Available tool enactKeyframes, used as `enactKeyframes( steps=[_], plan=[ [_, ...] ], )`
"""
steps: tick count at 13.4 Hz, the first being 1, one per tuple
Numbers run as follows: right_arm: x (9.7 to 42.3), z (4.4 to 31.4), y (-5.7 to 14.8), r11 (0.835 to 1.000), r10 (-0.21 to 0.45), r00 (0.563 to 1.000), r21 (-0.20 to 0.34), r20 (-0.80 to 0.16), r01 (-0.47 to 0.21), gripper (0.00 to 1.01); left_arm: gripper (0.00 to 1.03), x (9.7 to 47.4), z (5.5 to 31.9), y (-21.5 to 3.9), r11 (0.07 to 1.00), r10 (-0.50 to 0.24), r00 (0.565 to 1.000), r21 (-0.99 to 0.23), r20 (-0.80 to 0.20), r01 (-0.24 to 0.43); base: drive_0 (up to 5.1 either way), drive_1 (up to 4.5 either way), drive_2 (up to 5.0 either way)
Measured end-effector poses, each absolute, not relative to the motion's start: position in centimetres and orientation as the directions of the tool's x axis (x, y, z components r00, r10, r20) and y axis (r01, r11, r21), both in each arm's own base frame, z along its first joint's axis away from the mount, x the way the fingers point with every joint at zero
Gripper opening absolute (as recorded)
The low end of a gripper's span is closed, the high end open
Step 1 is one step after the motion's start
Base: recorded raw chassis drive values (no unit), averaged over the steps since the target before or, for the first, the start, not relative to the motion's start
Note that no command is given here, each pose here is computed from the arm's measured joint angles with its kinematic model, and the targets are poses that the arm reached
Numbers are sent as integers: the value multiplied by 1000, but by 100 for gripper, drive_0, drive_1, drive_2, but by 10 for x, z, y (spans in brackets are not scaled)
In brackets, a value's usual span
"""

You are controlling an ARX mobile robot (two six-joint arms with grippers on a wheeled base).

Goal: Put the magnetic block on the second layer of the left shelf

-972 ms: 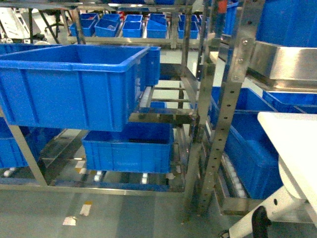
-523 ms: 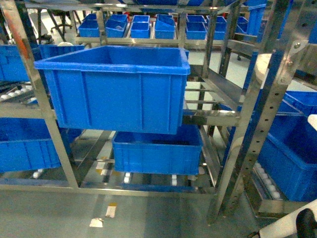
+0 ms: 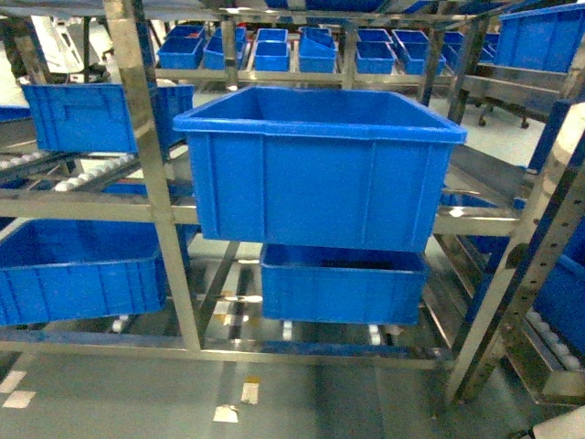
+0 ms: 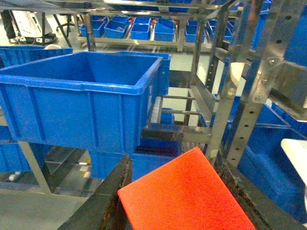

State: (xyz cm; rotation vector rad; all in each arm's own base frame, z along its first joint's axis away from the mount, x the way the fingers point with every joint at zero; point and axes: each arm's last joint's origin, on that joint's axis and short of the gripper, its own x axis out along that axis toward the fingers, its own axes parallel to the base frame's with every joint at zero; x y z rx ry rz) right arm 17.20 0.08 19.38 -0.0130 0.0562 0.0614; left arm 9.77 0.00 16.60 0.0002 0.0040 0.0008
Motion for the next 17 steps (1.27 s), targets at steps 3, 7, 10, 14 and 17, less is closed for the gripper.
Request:
enactKeyframes(
  steps=[3, 7, 10, 14, 17],
  plan=[
    [172, 193, 1, 997, 71, 996, -11, -60, -72, 45, 98, 98, 166, 0, 1000, 6, 1000, 0, -7, -6, -167, 81, 81],
    [172, 194, 1, 998, 64, 996, -11, -56, -65, 45, 98, 98, 166, 0, 1000, 1, 1000, 0, -4, -1, -9, 420, -438],
    [172, 193, 1, 998, 64, 996, -11, -61, -65, 45, 98, 98, 166, 0, 1000, -1, 1000, 0, -5, 1, -6, 425, -438],
    [172, 194, 1, 998, 64, 996, -11, -58, -64, 45, 98, 98, 166, 0, 1000, 0, 1000, 0, -4, 0, 5, 439, -428],
    [172, 194, 1, 998, 64, 996, -11, -59, -64, 45, 98, 98, 166, 0, 1000, 0, 1000, 0, -4, 0, 1, 435, -432]
  ],
)
